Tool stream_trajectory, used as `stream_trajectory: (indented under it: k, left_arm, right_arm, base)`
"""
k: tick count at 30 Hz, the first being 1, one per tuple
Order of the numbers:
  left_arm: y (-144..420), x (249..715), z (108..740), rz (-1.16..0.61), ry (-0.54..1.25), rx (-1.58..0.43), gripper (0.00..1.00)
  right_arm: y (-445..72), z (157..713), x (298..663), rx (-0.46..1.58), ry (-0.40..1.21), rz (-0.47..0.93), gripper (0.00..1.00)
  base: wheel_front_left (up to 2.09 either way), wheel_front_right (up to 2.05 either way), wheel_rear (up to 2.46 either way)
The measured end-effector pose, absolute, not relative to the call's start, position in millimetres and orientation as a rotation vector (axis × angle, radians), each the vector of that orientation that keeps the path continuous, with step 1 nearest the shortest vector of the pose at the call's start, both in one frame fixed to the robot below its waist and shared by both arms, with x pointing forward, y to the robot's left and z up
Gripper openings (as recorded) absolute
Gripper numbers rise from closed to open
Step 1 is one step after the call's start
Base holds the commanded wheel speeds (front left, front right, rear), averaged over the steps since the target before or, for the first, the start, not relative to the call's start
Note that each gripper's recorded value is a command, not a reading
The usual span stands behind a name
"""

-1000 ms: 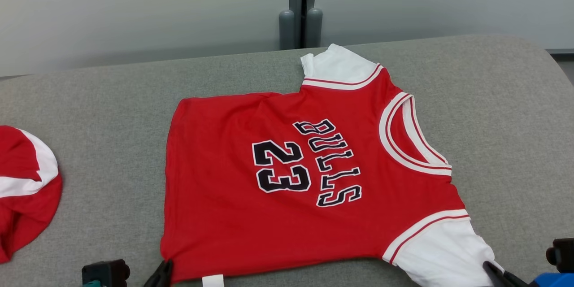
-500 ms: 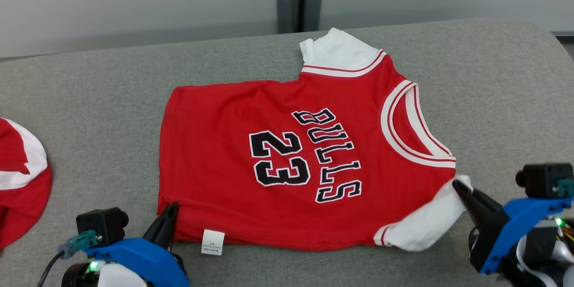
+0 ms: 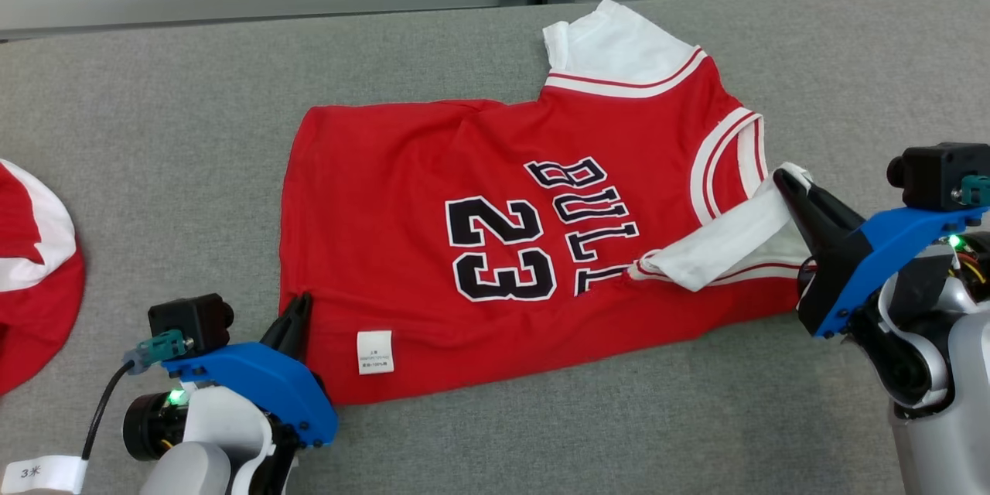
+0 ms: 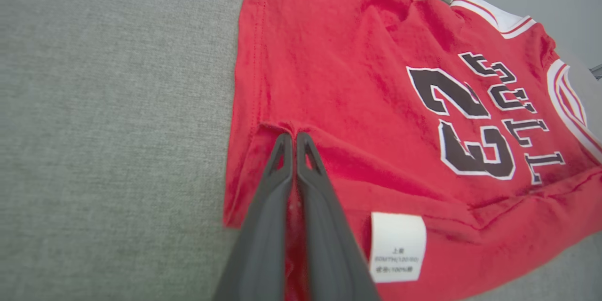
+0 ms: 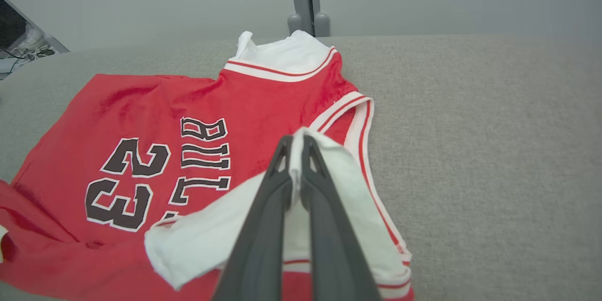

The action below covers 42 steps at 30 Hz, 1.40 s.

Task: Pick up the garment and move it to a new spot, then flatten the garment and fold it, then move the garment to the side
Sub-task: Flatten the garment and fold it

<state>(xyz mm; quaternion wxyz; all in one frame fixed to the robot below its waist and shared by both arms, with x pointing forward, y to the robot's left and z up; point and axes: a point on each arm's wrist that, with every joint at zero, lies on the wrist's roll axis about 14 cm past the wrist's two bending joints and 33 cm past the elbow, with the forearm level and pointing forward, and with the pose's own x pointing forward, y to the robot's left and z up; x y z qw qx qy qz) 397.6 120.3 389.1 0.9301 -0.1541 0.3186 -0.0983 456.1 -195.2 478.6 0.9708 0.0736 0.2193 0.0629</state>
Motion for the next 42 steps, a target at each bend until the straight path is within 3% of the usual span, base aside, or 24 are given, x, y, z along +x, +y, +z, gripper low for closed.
stream_trajectory:
  k: [10,11,12,13,14,21,27,34,42]
  left_arm:
    - [135.3,400.5,377.4,-0.123,0.654,-0.325,0.00]
    - [134.6,399.1,376.0,-0.122,0.657,-0.327,0.05]
    - [133.7,397.9,374.9,-0.123,0.661,-0.331,0.44]
    - [132.8,397.3,374.5,-0.122,0.661,-0.335,0.77]
    - [131.8,397.0,374.8,-0.123,0.658,-0.343,1.00]
    - [137.3,402.7,394.8,-0.113,0.542,-0.336,1.00]
    - [145.0,390.3,410.8,-0.125,0.441,-0.254,1.00]
    - [126.2,355.4,388.1,-0.169,0.521,-0.253,1.00]
    - [128.9,355.9,356.0,-0.141,0.609,-0.214,1.00]
  right_arm:
    - [-193.5,469.6,479.7,0.130,0.424,0.144,0.00]
    - [-192.6,468.5,480.8,0.133,0.425,0.147,0.00]
    - [-190.8,467.4,481.7,0.135,0.426,0.153,0.00]
    - [-189.0,467.0,483.3,0.137,0.424,0.158,0.25]
    - [-187.2,468.9,485.7,0.139,0.412,0.163,1.00]
    - [-182.3,492.8,493.0,0.176,0.289,0.175,1.00]
    - [-216.3,481.9,465.6,0.172,0.319,0.079,1.00]
    - [-240.3,448.1,424.8,0.205,0.417,-0.052,1.00]
    - [-248.0,416.6,419.3,0.230,0.479,-0.134,1.00]
  base:
    - [0.00,0.00,0.00]
    - [0.00,0.00,0.00]
    - [0.00,0.00,0.00]
    - [0.00,0.00,0.00]
    - [0.00,0.00,0.00]
    - [0.00,0.00,0.00]
    - [0.00,0.00,0.00]
    - [0.00,0.00,0.00]
    - [0.00,0.00,0.00]
